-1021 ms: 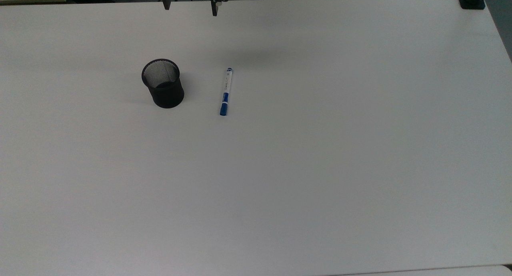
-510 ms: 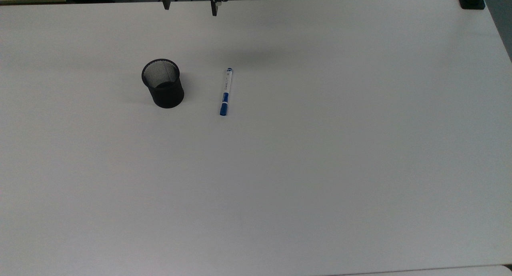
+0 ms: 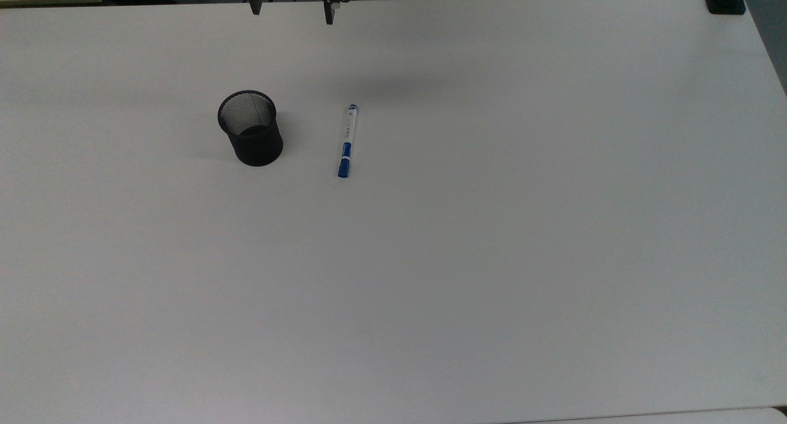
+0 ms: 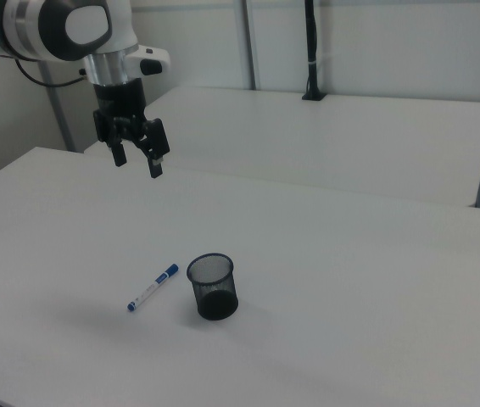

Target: Insert the marker

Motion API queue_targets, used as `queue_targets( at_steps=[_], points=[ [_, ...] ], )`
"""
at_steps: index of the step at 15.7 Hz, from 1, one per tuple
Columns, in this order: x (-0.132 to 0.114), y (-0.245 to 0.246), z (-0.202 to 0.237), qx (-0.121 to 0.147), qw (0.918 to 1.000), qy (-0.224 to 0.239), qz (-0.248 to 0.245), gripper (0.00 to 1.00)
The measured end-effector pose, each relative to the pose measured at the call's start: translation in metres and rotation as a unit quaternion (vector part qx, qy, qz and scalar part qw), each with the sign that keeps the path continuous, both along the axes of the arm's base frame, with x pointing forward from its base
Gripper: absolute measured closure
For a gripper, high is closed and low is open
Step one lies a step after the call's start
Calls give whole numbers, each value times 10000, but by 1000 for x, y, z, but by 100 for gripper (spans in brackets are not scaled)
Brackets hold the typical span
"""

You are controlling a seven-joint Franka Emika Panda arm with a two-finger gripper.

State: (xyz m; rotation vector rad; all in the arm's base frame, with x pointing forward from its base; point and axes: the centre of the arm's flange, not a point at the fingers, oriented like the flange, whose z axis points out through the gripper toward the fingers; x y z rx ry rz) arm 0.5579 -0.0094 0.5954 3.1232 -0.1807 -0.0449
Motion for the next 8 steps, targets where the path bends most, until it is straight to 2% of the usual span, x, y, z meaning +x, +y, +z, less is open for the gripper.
queue_targets(
  at_steps=[8],
  points=[
    [0, -7, 5, -1, 10000, -48, -61, 0]
  ],
)
